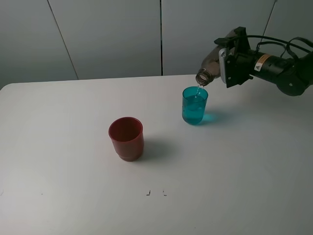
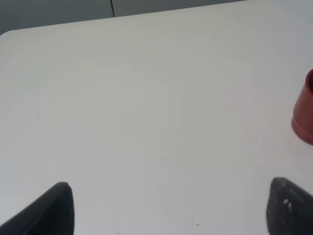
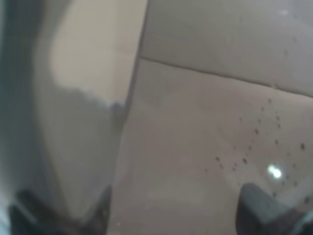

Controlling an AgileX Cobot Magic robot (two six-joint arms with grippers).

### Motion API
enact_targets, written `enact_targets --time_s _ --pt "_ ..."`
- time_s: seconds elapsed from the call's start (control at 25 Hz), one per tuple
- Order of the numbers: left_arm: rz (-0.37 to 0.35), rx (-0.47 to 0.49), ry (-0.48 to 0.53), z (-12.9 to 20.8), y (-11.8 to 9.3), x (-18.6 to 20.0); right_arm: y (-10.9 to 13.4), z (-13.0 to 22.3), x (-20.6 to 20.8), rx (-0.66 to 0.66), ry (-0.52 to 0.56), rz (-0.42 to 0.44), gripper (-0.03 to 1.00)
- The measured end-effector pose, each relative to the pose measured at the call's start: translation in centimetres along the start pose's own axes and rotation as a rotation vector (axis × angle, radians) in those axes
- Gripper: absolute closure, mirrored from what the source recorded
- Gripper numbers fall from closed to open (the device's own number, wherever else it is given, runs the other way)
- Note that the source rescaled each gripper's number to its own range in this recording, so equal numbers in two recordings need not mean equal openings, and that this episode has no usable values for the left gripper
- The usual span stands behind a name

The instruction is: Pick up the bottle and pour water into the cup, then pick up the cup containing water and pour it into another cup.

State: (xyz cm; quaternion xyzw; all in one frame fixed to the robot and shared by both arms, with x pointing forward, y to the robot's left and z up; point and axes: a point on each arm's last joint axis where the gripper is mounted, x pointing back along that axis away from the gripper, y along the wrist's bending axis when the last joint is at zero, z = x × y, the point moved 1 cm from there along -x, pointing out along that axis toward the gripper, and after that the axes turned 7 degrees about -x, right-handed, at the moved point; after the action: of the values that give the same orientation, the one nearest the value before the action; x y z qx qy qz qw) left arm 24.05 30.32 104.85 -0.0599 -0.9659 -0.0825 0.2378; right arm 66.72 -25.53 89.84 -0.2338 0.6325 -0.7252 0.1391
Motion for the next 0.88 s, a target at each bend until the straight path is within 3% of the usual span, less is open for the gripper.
enact_targets --time_s 0.88 --pt "0.000 0.007 0.000 0.00 0.00 0.00 0.13 -0.30 0.02 -0.082 -0.029 -0.018 0.97"
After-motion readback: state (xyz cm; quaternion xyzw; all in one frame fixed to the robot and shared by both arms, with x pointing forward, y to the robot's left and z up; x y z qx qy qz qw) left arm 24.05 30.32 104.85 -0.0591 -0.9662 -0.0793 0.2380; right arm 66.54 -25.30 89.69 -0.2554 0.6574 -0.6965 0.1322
